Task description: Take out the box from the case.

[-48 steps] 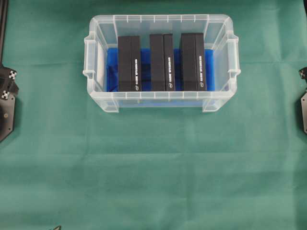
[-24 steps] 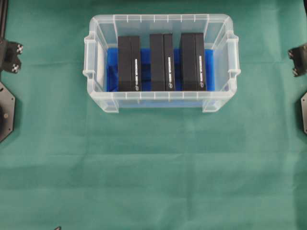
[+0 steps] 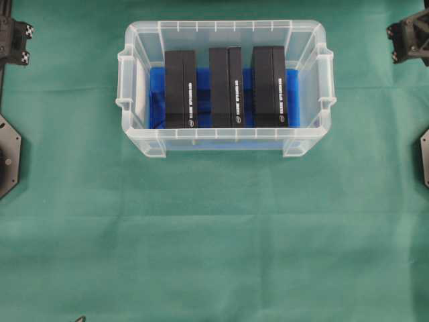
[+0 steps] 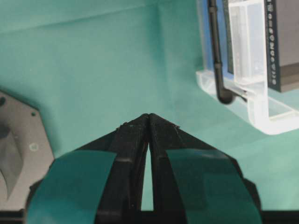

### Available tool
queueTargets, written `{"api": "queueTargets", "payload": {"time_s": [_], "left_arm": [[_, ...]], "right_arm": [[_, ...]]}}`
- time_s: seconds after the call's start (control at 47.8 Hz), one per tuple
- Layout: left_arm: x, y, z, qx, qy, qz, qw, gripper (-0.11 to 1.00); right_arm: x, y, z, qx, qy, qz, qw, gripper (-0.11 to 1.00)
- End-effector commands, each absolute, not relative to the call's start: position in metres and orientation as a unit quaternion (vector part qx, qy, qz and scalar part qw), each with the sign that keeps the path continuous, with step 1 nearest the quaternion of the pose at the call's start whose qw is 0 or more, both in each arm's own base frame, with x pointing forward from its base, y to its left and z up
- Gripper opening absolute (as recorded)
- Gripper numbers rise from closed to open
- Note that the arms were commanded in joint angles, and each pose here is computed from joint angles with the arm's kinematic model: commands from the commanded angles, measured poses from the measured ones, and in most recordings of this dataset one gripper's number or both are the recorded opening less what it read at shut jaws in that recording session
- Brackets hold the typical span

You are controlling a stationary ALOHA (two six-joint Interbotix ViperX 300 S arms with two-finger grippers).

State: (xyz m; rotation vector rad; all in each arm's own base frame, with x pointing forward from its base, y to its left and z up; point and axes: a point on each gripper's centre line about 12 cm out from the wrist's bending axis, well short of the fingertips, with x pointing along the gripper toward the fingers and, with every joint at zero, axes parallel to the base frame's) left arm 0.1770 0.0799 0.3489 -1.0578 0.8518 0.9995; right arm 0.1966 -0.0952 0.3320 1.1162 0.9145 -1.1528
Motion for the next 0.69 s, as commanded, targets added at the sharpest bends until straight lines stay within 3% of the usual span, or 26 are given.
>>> {"api": "queueTargets", "payload": {"time_s": [0.0, 0.147, 0.251, 0.377, 0.503, 0.586, 0.67], "left_arm": [[0.1777, 0.0796, 0.3554, -0.474, 0.37, 0.436, 0.669, 0.07], [0.1782, 0.0781, 0.3553, -0.475, 0.373, 0.433, 0.669, 0.11], [0.1784, 0.078, 0.3553, -0.476, 0.373, 0.432, 0.67, 0.22], [0.1782, 0.0762, 0.3553, -0.477, 0.374, 0.429, 0.67, 0.48], [0.1774, 0.0746, 0.3556, -0.476, 0.375, 0.426, 0.671, 0.81], [0.1781, 0.0749, 0.355, -0.476, 0.376, 0.427, 0.671, 0.91], [0.1778, 0.0748, 0.3553, -0.477, 0.375, 0.427, 0.67, 0.92]], "right_arm": [[0.2002, -0.096, 0.3388, 0.485, 0.388, -0.492, 0.61, 0.01], [0.2004, -0.0965, 0.3389, 0.486, 0.387, -0.492, 0.61, 0.01], [0.2009, -0.0963, 0.339, 0.486, 0.386, -0.491, 0.611, 0.01], [0.2007, -0.0962, 0.3385, 0.486, 0.386, -0.492, 0.611, 0.01], [0.2004, -0.0965, 0.3376, 0.487, 0.385, -0.494, 0.609, 0.02], [0.2002, -0.0968, 0.3371, 0.486, 0.385, -0.496, 0.608, 0.11], [0.1994, -0.0972, 0.3351, 0.487, 0.385, -0.499, 0.605, 0.33]]}}
